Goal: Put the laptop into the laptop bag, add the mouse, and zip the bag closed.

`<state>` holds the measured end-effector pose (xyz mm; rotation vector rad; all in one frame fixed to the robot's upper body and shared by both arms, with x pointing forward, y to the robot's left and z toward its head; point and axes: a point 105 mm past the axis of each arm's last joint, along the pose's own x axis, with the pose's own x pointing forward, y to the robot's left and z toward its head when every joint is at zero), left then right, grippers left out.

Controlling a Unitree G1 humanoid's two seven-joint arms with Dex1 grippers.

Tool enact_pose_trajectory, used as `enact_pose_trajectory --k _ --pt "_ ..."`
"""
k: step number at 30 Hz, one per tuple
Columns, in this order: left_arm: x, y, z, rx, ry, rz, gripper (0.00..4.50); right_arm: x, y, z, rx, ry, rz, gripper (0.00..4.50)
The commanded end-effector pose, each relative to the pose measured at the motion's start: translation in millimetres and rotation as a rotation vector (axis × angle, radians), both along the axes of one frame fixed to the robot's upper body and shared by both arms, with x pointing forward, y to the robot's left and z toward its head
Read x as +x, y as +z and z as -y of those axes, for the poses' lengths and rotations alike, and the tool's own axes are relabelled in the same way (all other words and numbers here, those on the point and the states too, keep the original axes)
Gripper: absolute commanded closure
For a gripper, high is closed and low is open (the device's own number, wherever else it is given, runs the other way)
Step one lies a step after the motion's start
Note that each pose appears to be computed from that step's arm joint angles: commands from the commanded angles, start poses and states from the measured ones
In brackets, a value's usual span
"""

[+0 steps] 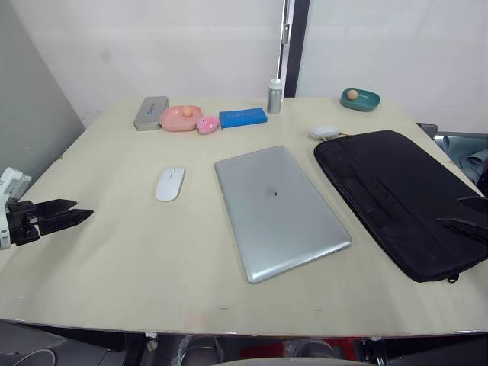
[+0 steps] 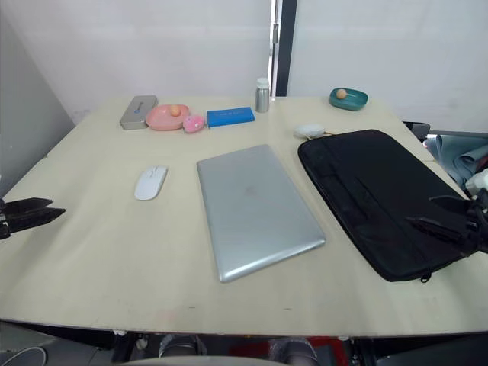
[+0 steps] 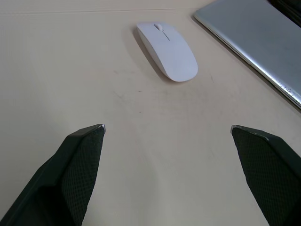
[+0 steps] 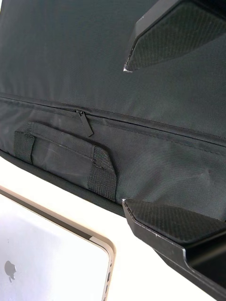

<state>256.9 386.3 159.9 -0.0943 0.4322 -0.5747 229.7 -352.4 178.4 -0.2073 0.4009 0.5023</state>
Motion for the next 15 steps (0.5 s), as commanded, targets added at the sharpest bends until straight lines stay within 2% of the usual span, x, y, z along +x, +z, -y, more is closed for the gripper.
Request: enact_pose_trajectory --k 1,5,15 --pt "0 5 2 0.006 -0.017 0.012 0.0 0 14 1 -0.029 0.002 0.043 0.01" --pt "-9 -7 11 0.018 -0.071 -0.023 0.0 1 11 1 -0.019 -0.006 0.041 0.01" --pt "-6 -6 33 -0.046 -0.133 -0.008 0.0 6 5 -3 0.0 -0.009 0.052 0.01"
